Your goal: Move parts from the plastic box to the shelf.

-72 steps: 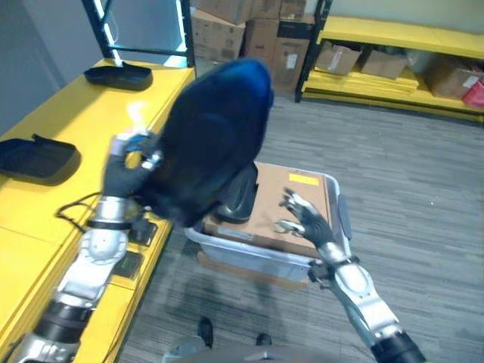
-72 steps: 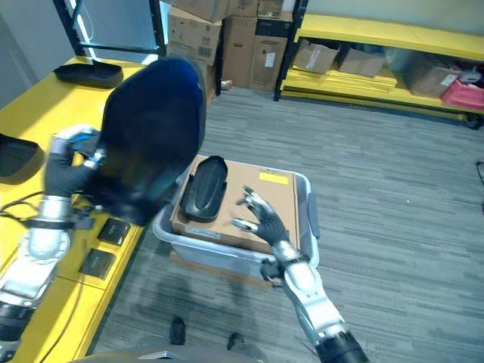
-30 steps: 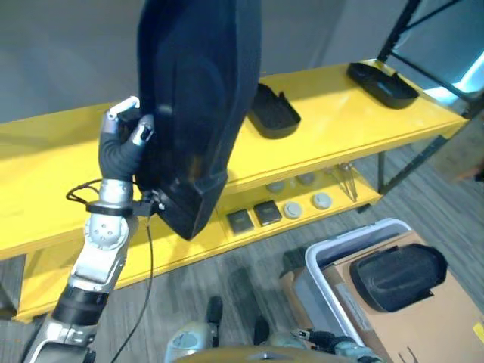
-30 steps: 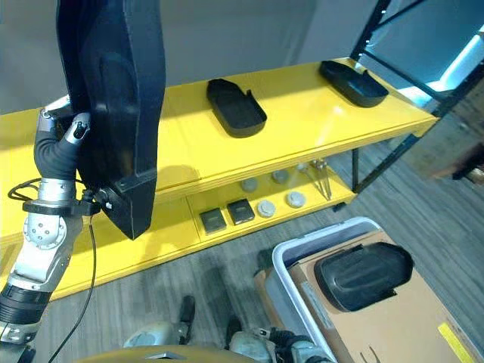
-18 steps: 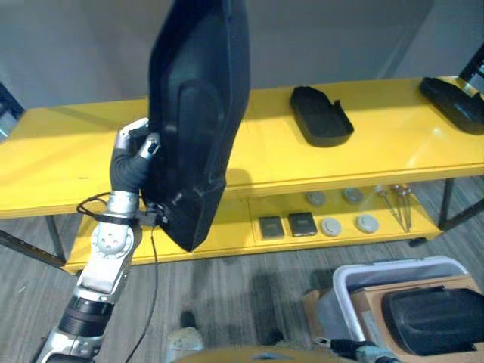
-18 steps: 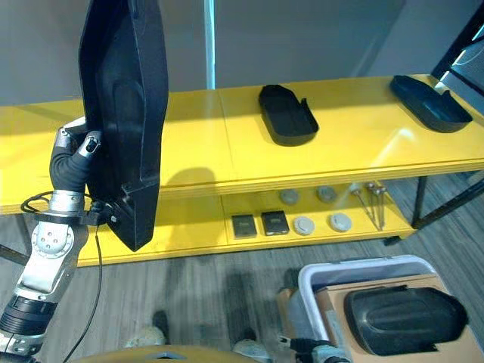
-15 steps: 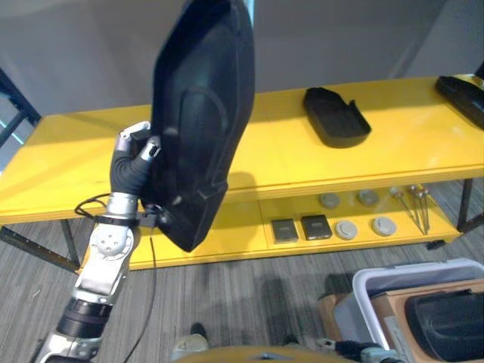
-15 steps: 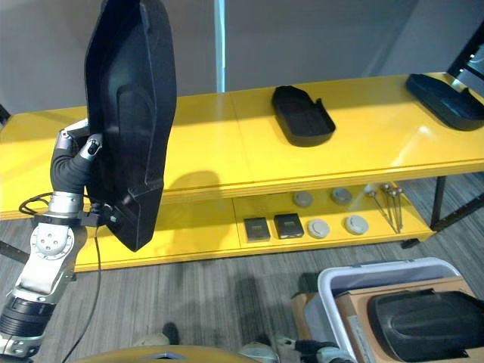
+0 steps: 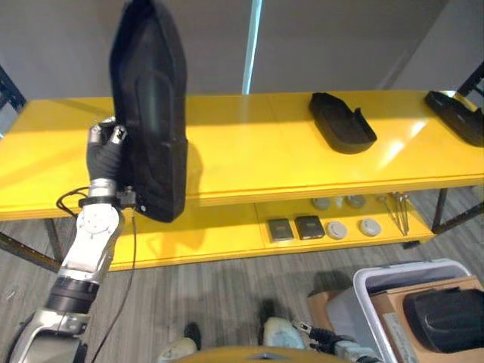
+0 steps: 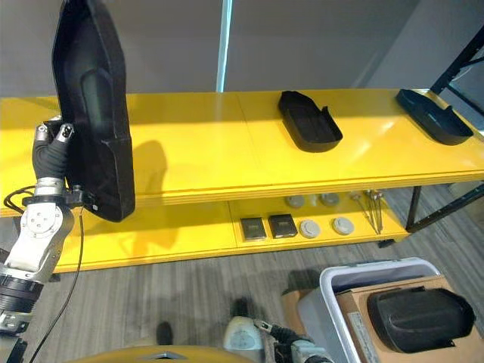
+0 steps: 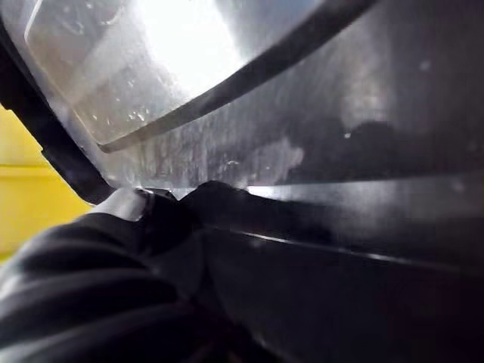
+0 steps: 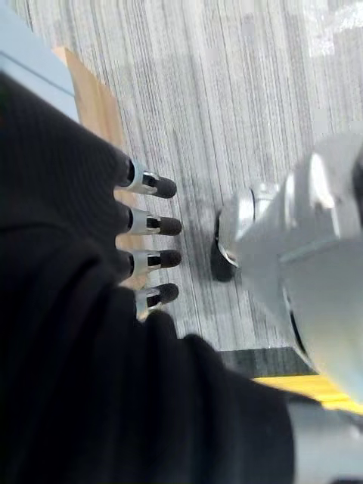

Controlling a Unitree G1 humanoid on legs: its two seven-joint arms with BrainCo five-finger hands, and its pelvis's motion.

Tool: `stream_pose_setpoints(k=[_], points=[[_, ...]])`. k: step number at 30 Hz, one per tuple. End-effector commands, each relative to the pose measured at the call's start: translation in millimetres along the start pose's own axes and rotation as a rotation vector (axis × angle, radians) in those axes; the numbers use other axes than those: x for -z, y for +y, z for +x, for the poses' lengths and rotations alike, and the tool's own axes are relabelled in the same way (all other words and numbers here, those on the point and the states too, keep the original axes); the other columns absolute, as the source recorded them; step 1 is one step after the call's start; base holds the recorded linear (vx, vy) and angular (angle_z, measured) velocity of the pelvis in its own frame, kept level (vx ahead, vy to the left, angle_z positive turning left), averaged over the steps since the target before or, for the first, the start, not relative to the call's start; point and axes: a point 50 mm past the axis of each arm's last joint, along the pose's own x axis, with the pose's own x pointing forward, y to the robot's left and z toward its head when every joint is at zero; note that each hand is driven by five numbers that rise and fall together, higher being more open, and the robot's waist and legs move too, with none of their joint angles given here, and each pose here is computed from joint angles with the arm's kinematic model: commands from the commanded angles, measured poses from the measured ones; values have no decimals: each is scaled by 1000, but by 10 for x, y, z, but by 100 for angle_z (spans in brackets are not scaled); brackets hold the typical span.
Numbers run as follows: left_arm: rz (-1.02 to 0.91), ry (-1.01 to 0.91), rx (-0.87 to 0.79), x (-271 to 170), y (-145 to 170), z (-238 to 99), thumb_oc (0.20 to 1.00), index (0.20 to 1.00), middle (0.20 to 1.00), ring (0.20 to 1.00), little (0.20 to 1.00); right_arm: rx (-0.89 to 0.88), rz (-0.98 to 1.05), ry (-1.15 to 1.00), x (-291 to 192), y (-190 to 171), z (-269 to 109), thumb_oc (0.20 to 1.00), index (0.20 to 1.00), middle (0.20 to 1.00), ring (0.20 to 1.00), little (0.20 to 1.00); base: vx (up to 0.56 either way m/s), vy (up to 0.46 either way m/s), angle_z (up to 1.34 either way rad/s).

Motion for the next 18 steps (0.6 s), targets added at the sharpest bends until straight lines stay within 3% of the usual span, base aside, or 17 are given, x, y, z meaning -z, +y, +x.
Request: stream_pose_setpoints(k=[1, 5, 10, 18], points=[[-136, -168, -18, -373, -186, 229, 200, 200, 200, 200, 200, 9, -153, 93, 229, -56, -19, 1000, 1000, 1000, 1000, 1000, 93, -116, 60], [-167, -131, -52, -399, -252, 482, 200, 200, 200, 200, 200, 67, 50, 45, 84, -282, -55, 1000, 1000, 1000, 1000, 1000, 21, -17, -11], [-188, -72, -95, -417, -166, 772, 200, 200, 200, 200, 200, 12, -56, 14, -70, -332, -75, 1000, 1000, 1000, 1000, 1000, -11, 40, -28], [-31, 92, -185, -324, 2, 1186, 200, 200, 200, 200, 200, 8, -96, -59, -344, -375, -92, 1000, 1000, 1000, 1000, 1000, -29, 35, -17]])
